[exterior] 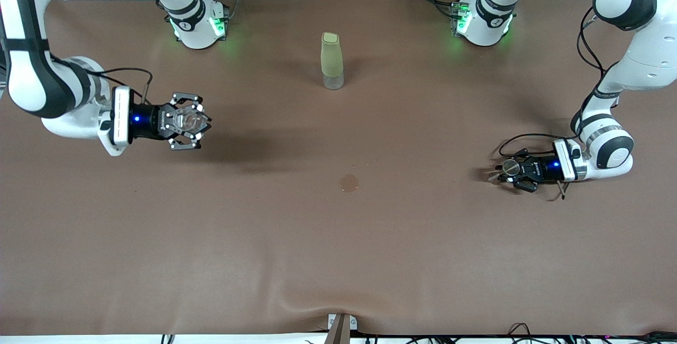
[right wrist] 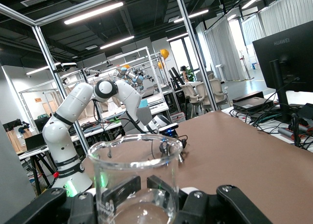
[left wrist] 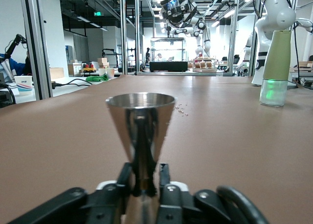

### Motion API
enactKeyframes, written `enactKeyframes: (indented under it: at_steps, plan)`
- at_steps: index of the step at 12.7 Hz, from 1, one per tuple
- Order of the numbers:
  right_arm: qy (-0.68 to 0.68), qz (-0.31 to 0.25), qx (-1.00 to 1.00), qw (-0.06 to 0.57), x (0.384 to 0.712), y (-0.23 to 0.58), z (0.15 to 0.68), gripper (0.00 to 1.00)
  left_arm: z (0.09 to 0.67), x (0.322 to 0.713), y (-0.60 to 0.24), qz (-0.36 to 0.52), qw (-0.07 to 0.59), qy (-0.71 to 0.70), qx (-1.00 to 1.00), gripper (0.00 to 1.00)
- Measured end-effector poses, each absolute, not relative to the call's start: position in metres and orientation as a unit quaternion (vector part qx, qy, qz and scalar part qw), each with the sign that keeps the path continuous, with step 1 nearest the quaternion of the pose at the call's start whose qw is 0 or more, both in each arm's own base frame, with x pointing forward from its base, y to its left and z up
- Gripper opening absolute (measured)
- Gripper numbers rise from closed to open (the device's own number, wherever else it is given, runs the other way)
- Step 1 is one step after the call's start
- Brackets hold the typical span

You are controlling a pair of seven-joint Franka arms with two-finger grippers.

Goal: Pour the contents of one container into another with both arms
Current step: 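Lift the beaker with the right gripper while the left gripper lifts the jigger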

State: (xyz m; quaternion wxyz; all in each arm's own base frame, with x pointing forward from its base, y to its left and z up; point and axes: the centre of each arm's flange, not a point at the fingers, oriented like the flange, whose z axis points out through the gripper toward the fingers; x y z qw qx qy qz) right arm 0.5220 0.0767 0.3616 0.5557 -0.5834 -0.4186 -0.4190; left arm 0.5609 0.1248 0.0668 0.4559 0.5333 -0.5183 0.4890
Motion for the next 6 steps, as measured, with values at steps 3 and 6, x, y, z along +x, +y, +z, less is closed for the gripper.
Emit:
enactKeyframes:
  at_steps: [3,6]
  plan:
    - [-0.417,-0.418,-0.586,0.555,0.507,0.080,0.365,0.15,0.072,0.570,0.123,0.493,0.445,-0.532,0.525,0.21]
    - [-0.417,-0.418,-0.583,0.557,0.490,0.083,0.371,0.15,0.075,0.575,0.117,0.491,0.446,-0.538,0.521,0.21]
